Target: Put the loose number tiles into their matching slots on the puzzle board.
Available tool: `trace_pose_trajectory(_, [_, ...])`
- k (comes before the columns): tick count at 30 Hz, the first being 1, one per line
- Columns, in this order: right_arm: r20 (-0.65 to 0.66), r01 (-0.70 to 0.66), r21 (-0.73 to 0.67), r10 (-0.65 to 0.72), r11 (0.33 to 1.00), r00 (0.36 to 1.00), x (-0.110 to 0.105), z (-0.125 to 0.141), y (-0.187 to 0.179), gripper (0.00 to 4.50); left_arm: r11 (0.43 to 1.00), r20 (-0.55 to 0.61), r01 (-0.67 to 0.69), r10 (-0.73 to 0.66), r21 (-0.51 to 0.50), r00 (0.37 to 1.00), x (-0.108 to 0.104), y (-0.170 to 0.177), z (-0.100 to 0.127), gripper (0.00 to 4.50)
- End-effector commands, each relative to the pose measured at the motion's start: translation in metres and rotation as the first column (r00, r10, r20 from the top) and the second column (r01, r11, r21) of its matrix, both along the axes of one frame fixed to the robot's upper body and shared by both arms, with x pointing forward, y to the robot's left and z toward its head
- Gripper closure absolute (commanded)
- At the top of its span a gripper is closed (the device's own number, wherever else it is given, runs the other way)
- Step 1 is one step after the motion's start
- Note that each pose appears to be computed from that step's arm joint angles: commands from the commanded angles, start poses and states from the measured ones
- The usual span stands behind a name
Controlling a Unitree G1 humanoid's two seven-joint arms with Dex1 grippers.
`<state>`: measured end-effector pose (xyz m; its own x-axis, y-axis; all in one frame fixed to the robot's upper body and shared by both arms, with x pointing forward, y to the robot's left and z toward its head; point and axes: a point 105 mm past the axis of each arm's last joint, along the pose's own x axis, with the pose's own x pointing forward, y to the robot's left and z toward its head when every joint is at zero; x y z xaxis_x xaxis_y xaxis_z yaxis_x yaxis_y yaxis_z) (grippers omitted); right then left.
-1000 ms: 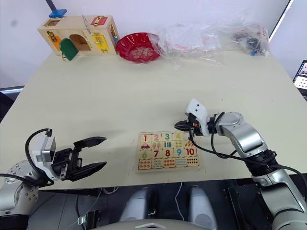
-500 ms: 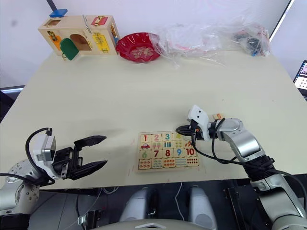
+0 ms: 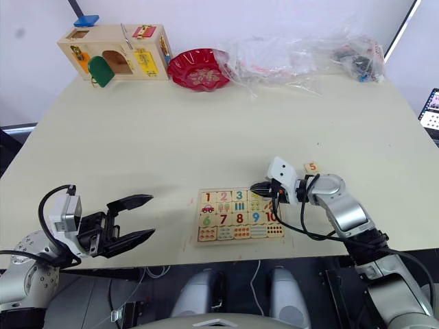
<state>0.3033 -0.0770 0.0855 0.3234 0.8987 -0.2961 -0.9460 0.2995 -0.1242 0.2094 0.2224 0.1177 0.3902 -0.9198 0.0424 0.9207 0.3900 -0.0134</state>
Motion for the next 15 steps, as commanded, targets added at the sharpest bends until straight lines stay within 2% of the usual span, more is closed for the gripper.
trace_pose_trajectory(1, [0.092, -0.014, 0.130, 0.002, 0.991, 0.996, -0.007, 0.034, -0.004, 4.40, 1.000, 0.043, 0.001, -0.001, 0.006, 0.999, -0.003, -0.004, 0.007, 0.00])
trace_pose_trajectory(7, [0.098, 0.046, 0.186, -0.065, 0.981, 0.993, -0.022, 0.043, -0.028, 4.40, 0.999, 0.036, -0.041, 0.041, -0.007, 0.998, -0.005, -0.002, 0.004, 0.00])
trace_pose_trajectory(10, [0.066, 0.106, 0.199, -0.122, 0.974, 0.990, -0.035, 0.036, -0.049, 4.00, 0.996, 0.029, -0.083, 0.083, -0.022, 0.996, -0.005, 0.002, 0.002, 0.00])
trace_pose_trajectory(14, [0.059, 0.212, 0.191, -0.226, 0.959, 0.972, -0.045, 0.032, -0.082, 2.25, 0.992, 0.017, -0.125, 0.125, -0.020, 0.992, -0.007, 0.008, -0.002, 0.00])
trace_pose_trajectory(15, [0.057, 0.235, 0.179, -0.249, 0.955, 0.967, -0.049, 0.031, -0.091, 1.57, 0.991, 0.014, -0.136, 0.136, -0.018, 0.991, -0.007, 0.010, -0.003, 0.00])
